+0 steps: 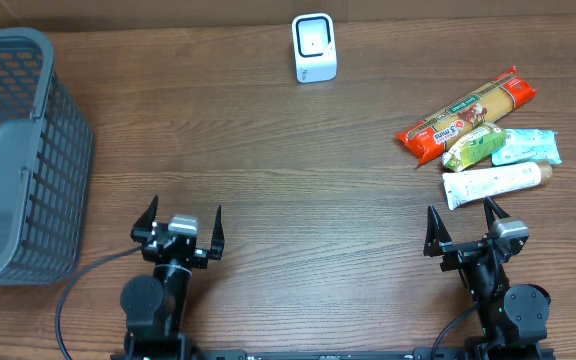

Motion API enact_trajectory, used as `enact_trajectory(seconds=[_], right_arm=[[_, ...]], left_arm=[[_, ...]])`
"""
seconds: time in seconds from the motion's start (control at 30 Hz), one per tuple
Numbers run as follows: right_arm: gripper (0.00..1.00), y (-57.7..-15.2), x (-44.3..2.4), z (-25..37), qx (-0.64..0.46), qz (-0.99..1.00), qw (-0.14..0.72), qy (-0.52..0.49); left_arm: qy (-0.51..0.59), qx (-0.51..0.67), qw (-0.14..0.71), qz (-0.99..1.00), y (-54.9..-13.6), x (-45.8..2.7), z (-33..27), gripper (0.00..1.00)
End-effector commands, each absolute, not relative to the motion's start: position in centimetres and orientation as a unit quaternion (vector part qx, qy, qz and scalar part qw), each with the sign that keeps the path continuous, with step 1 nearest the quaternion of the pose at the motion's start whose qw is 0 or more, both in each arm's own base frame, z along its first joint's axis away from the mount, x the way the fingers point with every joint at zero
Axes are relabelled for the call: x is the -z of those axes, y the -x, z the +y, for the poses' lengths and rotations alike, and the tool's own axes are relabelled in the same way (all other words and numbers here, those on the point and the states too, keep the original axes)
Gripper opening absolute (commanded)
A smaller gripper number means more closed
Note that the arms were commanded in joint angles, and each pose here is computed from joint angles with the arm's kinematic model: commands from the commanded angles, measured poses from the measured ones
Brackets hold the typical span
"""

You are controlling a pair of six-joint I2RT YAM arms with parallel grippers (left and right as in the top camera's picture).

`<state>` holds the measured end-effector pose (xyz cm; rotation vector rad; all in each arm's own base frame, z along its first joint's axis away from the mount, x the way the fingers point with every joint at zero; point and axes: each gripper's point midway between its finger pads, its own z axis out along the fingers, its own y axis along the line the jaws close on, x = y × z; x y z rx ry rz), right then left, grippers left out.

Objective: Scan the item barcode

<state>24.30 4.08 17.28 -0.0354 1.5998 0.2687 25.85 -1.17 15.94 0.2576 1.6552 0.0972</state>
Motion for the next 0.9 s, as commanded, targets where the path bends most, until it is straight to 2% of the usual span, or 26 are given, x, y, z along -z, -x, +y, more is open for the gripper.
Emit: enact_trajectory(seconds=[0.0,0.87], right_arm=[[1.00,-24.3,-17.1,4.2,-0.122,0.713,0.690,0.016],[1.00,-24.3,-17.1,4.2,-0.122,0.713,0.690,0.016]], left_arm=[[-0.135,-0.058,0.671,0.727,-25.1,-15.4,-1.3,1.00],[-0.133,-0.063,0.681,0.717,-24.6,-15.9,-1.2,1.00]])
